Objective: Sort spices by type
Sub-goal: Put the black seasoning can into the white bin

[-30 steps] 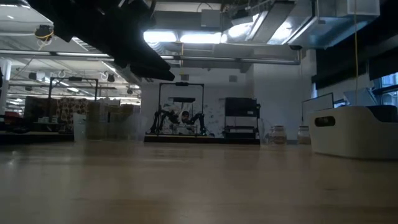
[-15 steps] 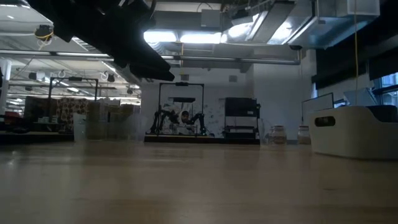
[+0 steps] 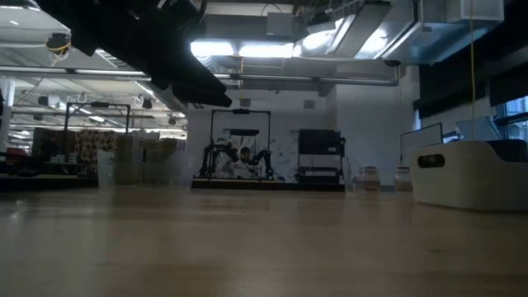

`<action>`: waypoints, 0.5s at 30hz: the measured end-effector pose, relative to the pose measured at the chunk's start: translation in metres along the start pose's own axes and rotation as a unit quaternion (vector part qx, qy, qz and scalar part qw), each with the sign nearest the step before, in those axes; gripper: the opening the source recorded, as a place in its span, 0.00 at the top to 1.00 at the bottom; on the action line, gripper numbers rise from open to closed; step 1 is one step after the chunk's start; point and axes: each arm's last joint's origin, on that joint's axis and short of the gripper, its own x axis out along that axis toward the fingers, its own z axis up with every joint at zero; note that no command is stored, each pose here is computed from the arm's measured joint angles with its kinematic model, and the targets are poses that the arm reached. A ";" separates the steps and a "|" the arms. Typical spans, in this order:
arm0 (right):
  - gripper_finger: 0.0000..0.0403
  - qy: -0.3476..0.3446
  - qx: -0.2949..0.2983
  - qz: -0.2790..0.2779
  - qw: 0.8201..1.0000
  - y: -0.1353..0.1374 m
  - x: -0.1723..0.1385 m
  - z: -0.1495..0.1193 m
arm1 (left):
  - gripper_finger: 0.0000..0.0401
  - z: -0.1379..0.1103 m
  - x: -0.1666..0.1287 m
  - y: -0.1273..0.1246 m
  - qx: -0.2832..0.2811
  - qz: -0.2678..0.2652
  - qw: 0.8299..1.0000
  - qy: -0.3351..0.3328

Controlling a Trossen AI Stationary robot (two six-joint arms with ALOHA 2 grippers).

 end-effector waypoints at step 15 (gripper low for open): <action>0.71 -0.034 -0.012 -0.004 0.999 0.012 0.022 0.003 | 0.38 0.004 0.000 0.000 0.006 -0.001 1.000 -0.021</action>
